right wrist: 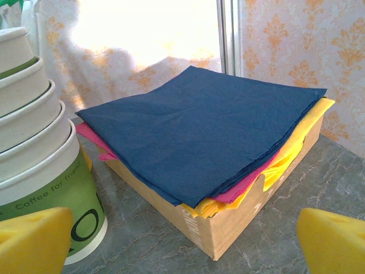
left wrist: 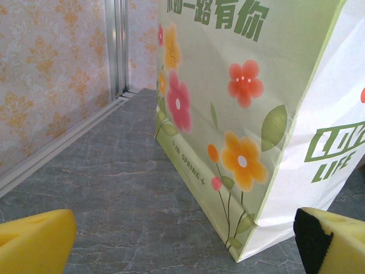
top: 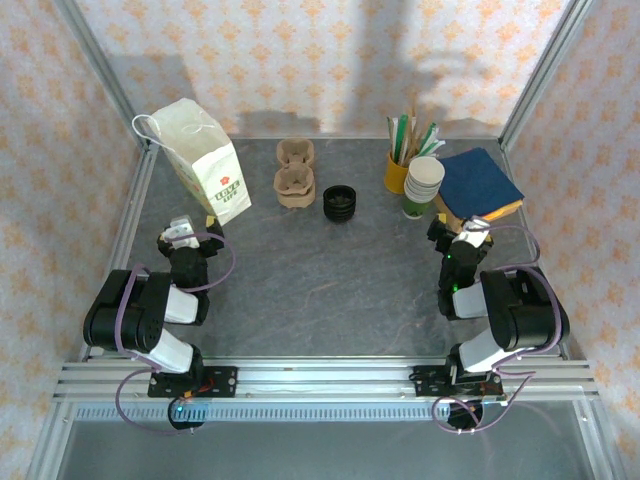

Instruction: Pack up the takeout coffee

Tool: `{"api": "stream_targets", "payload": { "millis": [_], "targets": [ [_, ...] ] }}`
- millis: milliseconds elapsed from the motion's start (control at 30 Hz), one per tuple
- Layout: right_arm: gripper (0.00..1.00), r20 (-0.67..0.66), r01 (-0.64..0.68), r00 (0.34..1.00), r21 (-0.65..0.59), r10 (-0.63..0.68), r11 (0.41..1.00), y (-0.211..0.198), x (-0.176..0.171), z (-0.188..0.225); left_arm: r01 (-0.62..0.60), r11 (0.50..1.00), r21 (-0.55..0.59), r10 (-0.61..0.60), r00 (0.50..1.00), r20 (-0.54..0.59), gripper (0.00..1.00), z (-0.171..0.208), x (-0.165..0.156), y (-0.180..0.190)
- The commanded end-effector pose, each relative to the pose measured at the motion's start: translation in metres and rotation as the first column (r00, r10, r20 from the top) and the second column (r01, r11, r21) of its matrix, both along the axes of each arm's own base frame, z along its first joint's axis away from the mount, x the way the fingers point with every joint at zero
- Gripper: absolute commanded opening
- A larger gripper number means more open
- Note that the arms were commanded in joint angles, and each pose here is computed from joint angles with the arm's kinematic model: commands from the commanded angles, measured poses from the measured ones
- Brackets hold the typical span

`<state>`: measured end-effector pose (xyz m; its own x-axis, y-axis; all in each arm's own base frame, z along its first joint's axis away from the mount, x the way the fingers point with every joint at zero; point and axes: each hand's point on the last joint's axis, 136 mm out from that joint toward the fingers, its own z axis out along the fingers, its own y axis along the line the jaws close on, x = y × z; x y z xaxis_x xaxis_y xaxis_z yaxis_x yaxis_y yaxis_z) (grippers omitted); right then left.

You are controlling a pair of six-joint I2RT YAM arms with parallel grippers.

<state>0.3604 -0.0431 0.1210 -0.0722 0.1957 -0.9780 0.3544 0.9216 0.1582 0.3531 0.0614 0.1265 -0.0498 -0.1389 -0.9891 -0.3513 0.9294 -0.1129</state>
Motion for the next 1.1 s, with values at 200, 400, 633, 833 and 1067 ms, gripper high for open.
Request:
{"api": "stream_targets", "payload": {
  "millis": [200,400,633,833,1067],
  "targets": [
    [1.0,0.129,0.036,0.991,0.018,-0.038,0.999,-0.006,-0.025,0.032,-0.036,0.999,-0.013,0.037,0.994,0.1,0.99,0.037,-0.023,0.003],
    [1.0,0.01,0.15,0.988,0.148,-0.153,0.978,-0.02,-0.018,0.049,-0.057,0.99,-0.131,0.074,0.988,0.136,0.99,0.061,-0.037,0.001],
    [1.0,-0.209,0.145,0.975,0.355,-0.073,0.923,0.003,-0.005,0.086,-0.028,0.94,-0.341,0.048,0.998,0.05,0.99,0.1,-0.04,-0.018],
    [0.98,-0.376,-0.046,0.897,0.442,0.232,0.896,0.056,0.017,0.116,0.103,0.888,-0.449,-0.131,0.991,-0.031,0.99,0.123,-0.039,-0.055],
    [0.88,-0.549,-0.011,0.789,0.437,0.277,0.899,0.066,0.041,0.13,0.269,0.828,-0.493,-0.386,0.91,-0.15,0.99,0.132,-0.033,-0.119]
  ]
}}
